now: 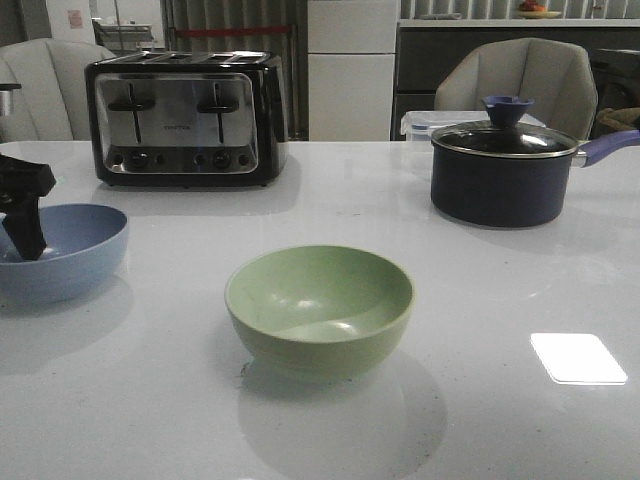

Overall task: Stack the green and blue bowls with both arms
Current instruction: 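Lower the left gripper onto the light blue bowl rim and grasp, then lift the blue bowl with the left gripper and lower it into the green bowl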

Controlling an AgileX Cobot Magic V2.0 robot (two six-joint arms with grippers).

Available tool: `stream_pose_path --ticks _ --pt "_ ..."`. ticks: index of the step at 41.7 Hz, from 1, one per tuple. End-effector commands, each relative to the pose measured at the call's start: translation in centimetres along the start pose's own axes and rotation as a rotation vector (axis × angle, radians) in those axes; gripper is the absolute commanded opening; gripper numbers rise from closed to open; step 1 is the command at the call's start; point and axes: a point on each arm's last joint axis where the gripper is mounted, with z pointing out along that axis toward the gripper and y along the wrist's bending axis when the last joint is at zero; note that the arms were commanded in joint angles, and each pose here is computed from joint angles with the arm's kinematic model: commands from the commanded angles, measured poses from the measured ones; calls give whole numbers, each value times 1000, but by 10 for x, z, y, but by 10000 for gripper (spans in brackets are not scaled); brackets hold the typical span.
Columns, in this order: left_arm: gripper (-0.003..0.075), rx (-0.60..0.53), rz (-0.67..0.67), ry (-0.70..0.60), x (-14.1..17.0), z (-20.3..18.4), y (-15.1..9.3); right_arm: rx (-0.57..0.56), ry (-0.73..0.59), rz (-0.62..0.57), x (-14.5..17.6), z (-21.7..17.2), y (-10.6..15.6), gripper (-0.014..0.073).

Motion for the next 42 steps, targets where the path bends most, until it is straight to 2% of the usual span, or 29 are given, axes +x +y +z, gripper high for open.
stream_pose_path --ticks 1,10,19,24,30,35,42 --pt "413 3 -16 -110 -14 -24 0 23 -102 -13 -13 -8 -2 450" --pt "217 3 -16 -106 -14 -24 0 23 -102 -13 -13 -8 -2 450" --pt "91 7 15 -100 -14 -33 -1 23 -102 -13 -13 -8 -2 450" --pt "93 41 4 -123 -16 -54 -5 23 -102 -13 -13 -8 -2 450" --pt "93 155 88 -190 -22 -97 -24 23 -102 -13 -13 -8 -2 450" --pt "93 206 175 -229 -25 -135 -48 23 -102 -13 -13 -8 -2 450" --pt "93 278 325 -205 -23 -169 -94 23 -102 -13 -13 -8 -2 450"
